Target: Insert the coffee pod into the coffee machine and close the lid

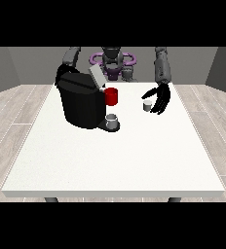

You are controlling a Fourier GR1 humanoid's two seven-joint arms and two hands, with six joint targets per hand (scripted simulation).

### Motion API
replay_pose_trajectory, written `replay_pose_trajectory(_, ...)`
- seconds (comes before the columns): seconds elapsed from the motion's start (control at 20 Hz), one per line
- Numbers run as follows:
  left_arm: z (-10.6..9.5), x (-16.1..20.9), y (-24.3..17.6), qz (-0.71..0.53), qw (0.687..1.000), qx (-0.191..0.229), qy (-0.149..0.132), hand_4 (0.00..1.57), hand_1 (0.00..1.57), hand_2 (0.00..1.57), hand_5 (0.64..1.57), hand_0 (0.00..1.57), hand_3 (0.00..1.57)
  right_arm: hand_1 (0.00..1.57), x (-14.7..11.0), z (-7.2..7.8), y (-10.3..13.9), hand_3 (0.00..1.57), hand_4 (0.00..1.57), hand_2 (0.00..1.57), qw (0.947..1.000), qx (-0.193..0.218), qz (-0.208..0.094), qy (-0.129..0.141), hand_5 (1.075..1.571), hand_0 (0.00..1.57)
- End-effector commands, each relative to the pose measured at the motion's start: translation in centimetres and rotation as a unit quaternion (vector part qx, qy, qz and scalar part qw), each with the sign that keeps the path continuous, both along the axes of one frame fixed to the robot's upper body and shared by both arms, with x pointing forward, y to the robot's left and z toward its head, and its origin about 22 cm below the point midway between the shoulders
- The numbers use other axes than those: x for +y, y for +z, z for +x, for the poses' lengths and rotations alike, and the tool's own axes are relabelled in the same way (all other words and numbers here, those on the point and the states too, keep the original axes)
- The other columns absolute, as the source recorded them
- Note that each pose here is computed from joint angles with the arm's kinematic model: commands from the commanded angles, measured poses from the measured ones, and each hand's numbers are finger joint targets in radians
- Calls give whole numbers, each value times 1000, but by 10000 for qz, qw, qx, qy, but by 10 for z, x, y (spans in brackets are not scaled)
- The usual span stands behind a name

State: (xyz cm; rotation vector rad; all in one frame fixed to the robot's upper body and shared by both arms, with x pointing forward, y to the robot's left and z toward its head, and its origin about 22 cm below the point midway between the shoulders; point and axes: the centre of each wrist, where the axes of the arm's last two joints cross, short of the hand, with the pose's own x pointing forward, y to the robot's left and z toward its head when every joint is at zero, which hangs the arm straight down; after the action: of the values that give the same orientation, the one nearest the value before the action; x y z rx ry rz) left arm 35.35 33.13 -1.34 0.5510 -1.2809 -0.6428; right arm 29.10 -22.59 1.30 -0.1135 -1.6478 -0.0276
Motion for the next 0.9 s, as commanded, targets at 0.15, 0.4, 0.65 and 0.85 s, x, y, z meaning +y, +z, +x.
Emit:
replay_pose_trajectory(0.15, 0, -9, -17, 347, 9984, -436, 106, 151, 719, 851, 1571, 719, 619, 0, 25, -3, 10, 0, 513, 0, 9999, -64, 91, 84, 1571, 0)
replay_pose_trajectory(0.4, 15, -18, -3, 556, 9966, -613, 55, 389, 824, 972, 1571, 824, 737, 0, 13, 0, -7, 0, 510, 0, 9997, -100, 204, 8, 1571, 0)
replay_pose_trajectory(0.65, 9, -7, -9, 1166, 9917, -546, -14, 281, 930, 1040, 1571, 930, 820, 0, 0, 2, 2, 0, 429, 0, 9999, -36, 158, -48, 1571, 0)
replay_pose_trajectory(0.85, 22, -13, 5, 1245, 9912, -365, -259, 280, 1115, 1173, 1571, 1115, 966, 0, 15, 13, 3, 0, 430, 0, 9994, -70, 249, -235, 1571, 0)
